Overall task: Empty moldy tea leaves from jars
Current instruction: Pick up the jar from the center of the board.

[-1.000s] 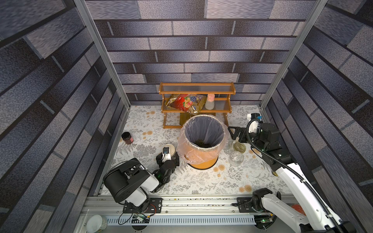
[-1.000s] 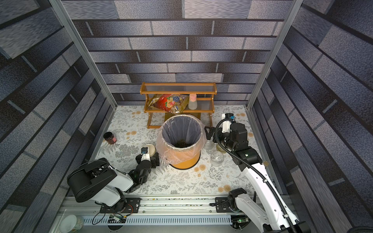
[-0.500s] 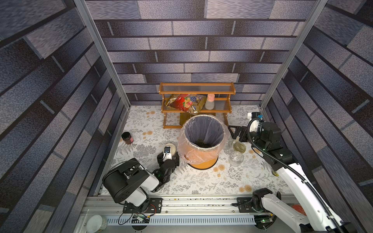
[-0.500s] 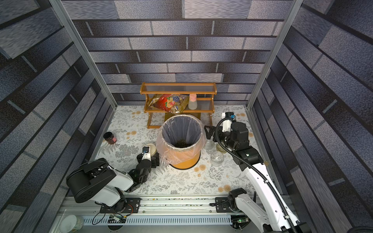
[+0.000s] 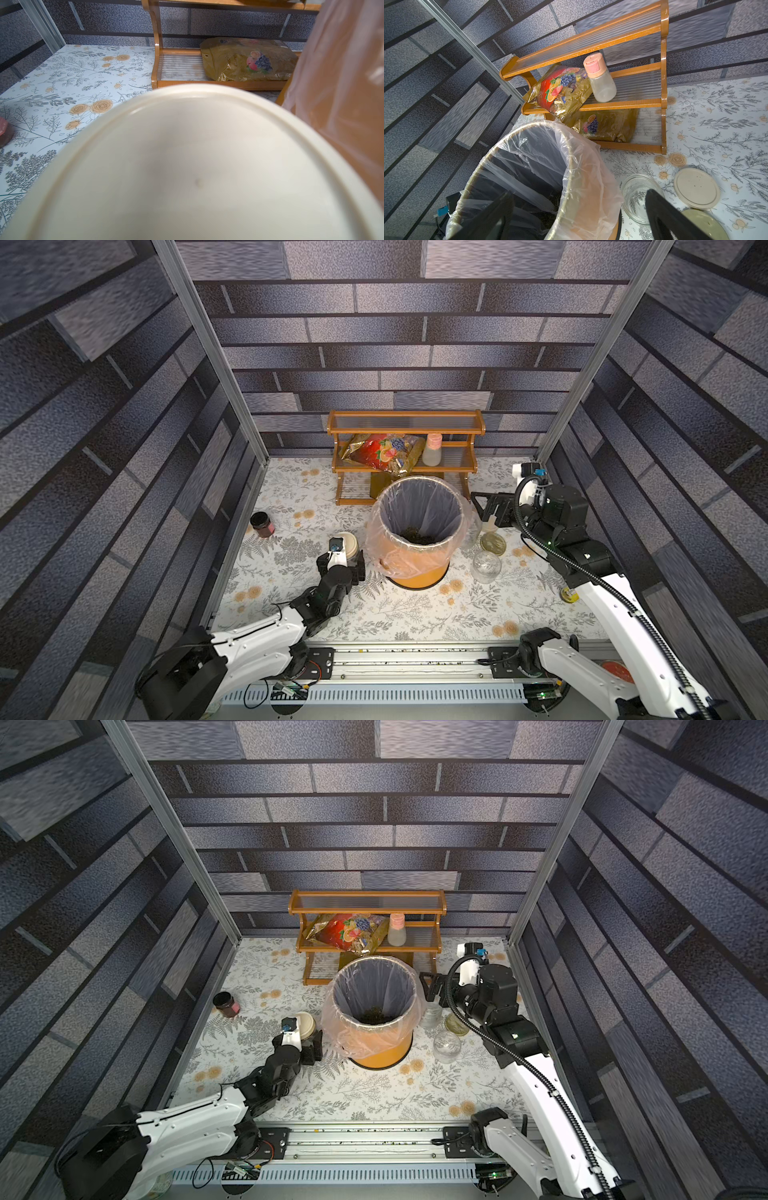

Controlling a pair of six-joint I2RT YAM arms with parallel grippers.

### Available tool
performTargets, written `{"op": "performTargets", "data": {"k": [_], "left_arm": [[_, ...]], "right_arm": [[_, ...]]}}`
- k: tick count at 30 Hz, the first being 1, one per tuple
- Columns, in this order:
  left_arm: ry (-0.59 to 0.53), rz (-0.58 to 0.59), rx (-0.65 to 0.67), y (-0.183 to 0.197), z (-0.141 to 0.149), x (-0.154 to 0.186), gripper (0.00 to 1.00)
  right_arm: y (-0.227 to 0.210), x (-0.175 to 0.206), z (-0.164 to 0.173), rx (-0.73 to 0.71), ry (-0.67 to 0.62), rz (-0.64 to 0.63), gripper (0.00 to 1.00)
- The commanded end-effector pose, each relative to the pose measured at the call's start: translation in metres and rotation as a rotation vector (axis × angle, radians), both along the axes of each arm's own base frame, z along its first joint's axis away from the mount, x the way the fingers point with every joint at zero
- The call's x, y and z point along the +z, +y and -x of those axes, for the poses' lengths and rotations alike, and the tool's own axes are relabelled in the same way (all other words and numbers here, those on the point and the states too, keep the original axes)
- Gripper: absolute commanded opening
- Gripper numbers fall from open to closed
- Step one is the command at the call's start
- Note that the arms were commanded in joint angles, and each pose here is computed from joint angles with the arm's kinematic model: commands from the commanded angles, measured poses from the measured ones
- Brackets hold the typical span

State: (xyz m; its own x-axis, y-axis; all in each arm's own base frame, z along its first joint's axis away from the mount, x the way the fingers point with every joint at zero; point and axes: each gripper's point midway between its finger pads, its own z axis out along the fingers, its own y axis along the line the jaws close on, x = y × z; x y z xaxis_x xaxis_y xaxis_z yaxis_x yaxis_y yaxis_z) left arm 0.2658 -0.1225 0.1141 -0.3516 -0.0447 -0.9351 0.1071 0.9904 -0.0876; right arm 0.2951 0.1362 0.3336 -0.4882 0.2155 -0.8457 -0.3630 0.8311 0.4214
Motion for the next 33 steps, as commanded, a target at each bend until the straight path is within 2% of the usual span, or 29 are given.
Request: {"op": "performTargets", "data": {"k": [1,8,17,23,33], "left_arm": [[0.01,0.058,0.021,0.008,0.005,0.026,0.52],[-0.017,0.15,-0.008,0.024,0.022,0.075,0.51],[-0.021,0.172,-0.111,0.018,0.031,0.152,0.51],[-0.02,0.24,-0.33,-0.013,0.036,0.216,0.52],[0.06,0.421,-0.626,-0.052,0.023,0.282,0.51]], "right_arm": [[0.007,0.02,0.003,0.048,-0.029,-0.018,1.0],[0.03,0.041,0.007,0.189,-0.041,-0.065,1.0],[0.057,0.055,0.008,0.34,-0.038,-0.127,1.0],[0.083,0.076,0.023,0.529,-0.046,-0.207,1.0],[0.111,0.108,0.042,0.744,-0.065,-0.285,1.0]]}}
